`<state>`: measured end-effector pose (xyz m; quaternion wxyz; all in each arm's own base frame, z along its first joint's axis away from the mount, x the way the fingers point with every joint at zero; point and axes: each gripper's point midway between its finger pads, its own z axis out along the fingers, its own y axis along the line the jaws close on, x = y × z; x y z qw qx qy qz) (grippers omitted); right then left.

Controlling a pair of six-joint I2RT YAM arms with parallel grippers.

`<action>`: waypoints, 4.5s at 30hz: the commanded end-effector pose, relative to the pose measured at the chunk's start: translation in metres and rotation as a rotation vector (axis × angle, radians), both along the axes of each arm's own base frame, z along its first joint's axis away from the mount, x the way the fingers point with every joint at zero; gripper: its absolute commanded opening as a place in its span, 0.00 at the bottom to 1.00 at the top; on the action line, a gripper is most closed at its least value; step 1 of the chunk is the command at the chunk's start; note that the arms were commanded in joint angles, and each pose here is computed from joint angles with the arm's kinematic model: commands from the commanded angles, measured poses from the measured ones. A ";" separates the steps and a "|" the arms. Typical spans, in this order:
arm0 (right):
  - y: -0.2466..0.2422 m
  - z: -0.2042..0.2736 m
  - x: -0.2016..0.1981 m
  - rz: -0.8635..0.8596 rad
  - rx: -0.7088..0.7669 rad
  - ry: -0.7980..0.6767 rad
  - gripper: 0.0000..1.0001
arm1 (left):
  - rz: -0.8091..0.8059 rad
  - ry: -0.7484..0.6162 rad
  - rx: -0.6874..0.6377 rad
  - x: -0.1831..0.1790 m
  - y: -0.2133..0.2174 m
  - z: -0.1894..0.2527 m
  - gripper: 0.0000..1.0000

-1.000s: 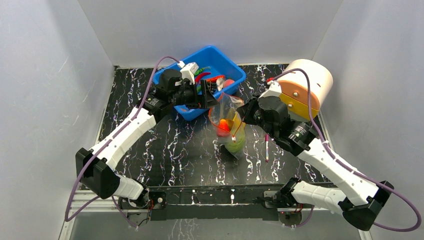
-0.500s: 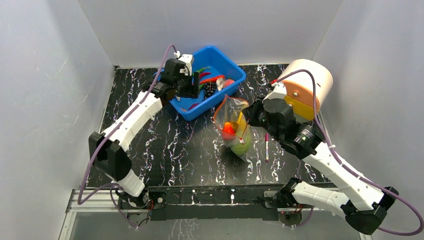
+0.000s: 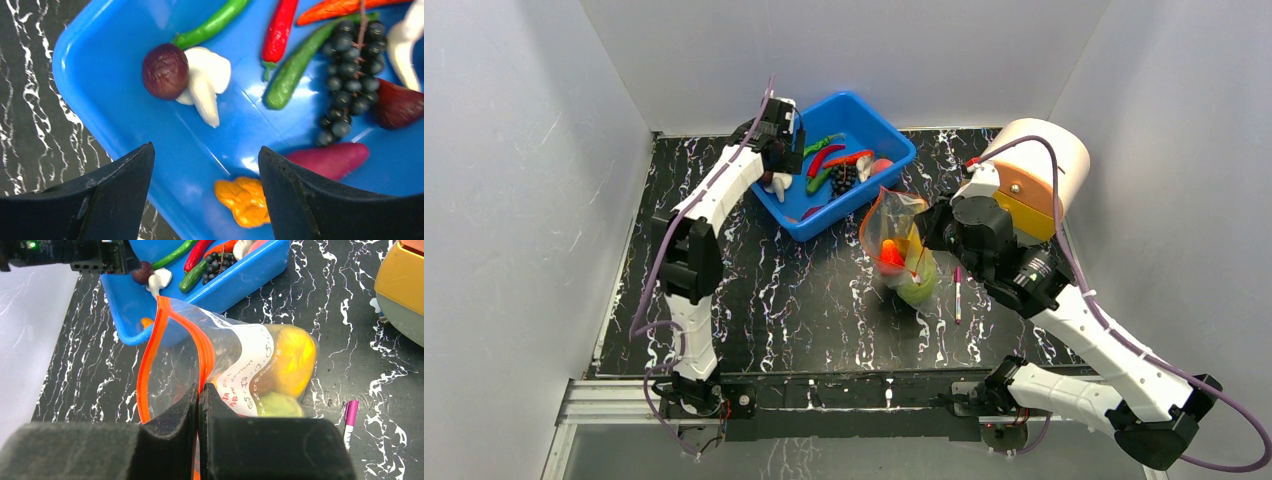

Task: Place the food in the zip-top bag and seal the zipper
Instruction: Pick up the fake fruit from the bin, then place the fake fruit in the zipper food storage bag.

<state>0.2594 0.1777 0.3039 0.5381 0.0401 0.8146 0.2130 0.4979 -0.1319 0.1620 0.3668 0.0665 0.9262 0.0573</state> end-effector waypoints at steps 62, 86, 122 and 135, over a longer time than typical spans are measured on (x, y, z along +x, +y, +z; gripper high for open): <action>-0.016 0.073 0.013 -0.068 0.041 -0.222 0.00 | 0.008 0.019 0.287 0.065 0.027 -0.049 0.27; 0.014 0.030 0.008 0.003 0.147 -0.068 0.00 | -0.117 -0.046 -0.171 -0.016 -0.031 0.052 0.28; 0.048 0.016 0.029 0.020 0.183 0.028 0.00 | -0.551 0.111 -1.114 -0.219 -0.175 0.135 0.21; 0.049 0.016 0.029 0.033 0.182 0.017 0.00 | -0.348 0.177 -1.055 -0.207 -0.184 0.088 0.21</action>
